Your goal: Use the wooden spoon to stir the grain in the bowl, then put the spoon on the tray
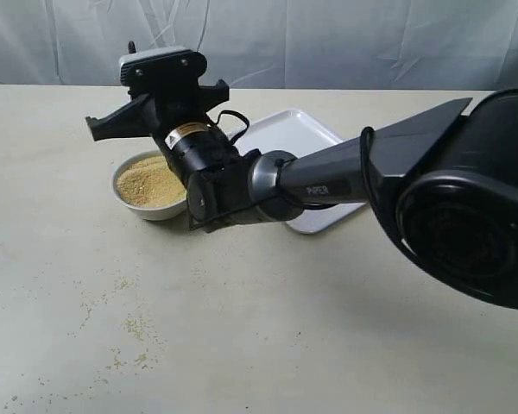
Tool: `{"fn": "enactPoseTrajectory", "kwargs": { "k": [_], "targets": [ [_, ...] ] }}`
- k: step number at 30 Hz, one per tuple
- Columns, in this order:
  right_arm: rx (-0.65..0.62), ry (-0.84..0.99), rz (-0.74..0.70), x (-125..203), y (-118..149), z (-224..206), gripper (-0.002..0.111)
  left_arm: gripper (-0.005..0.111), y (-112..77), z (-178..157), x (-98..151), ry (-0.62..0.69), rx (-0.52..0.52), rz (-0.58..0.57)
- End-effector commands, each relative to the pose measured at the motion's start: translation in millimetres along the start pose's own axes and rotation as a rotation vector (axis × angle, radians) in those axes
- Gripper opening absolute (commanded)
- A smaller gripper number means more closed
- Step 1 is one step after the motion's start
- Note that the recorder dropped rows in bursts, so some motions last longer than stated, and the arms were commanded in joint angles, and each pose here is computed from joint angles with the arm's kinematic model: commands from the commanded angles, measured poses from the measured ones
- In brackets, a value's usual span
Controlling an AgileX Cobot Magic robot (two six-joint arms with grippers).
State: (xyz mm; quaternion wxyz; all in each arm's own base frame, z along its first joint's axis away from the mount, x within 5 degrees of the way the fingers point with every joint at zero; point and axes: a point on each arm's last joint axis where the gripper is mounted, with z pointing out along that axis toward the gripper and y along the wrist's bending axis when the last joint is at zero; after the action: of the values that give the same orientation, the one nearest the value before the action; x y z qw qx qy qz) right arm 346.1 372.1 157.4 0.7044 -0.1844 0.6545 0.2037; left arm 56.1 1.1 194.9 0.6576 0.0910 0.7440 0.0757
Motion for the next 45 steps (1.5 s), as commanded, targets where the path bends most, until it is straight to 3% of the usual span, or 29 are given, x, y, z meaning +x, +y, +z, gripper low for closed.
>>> {"fn": "enactPoseTrajectory", "kwargs": {
  "k": [1,6,9,15,20,24,27,31,34,35,41,45],
  "targets": [
    [0.012,0.080,0.050,15.1,-11.7,4.0,0.000,0.000,-0.2,-0.1,0.2,-0.008,0.000,-0.004],
    [-0.075,0.123,0.177,21.0,0.7,2.0,0.000,0.000,-0.2,-0.1,0.2,-0.008,0.000,-0.004],
    [-0.147,0.104,0.140,18.9,10.4,0.4,0.000,0.000,-0.2,-0.1,0.2,-0.008,0.000,-0.004],
    [-0.142,0.039,0.139,-4.4,8.7,1.4,0.000,0.000,-0.2,-0.1,0.2,-0.008,0.000,-0.004],
    [-0.150,0.013,0.000,-25.3,8.7,0.9,0.000,0.000,-0.2,-0.1,0.2,-0.008,0.000,-0.004],
    [-0.170,0.111,-0.167,-27.1,9.1,-0.7,0.000,0.000,-0.2,-0.1,0.2,-0.008,0.000,-0.004],
    [-0.097,0.150,-0.045,-54.4,1.6,-3.5,0.000,0.000,-0.2,-0.1,0.2,-0.008,0.000,-0.004],
    [-0.043,0.204,0.033,-96.9,-21.3,-9.3,0.000,0.000,-0.2,-0.1,0.2,-0.008,0.000,-0.004],
    [-0.107,0.326,-0.009,-111.3,-40.2,-14.7,0.000,0.000,-0.2,-0.1,0.2,-0.008,0.000,-0.004],
    [-0.136,0.425,0.003,-114.7,-59.6,-18.5,0.000,0.000,-0.2,-0.1,0.2,-0.008,0.000,-0.004],
    [-0.180,0.765,0.087,-92.6,-126.9,-32.5,0.000,0.000,-0.2,-0.1,0.2,-0.008,0.000,-0.004],
    [-0.167,0.899,0.159,-84.9,-167.3,-44.7,0.000,0.000,-0.2,-0.1,0.2,-0.008,0.000,-0.004]
  ]
}}
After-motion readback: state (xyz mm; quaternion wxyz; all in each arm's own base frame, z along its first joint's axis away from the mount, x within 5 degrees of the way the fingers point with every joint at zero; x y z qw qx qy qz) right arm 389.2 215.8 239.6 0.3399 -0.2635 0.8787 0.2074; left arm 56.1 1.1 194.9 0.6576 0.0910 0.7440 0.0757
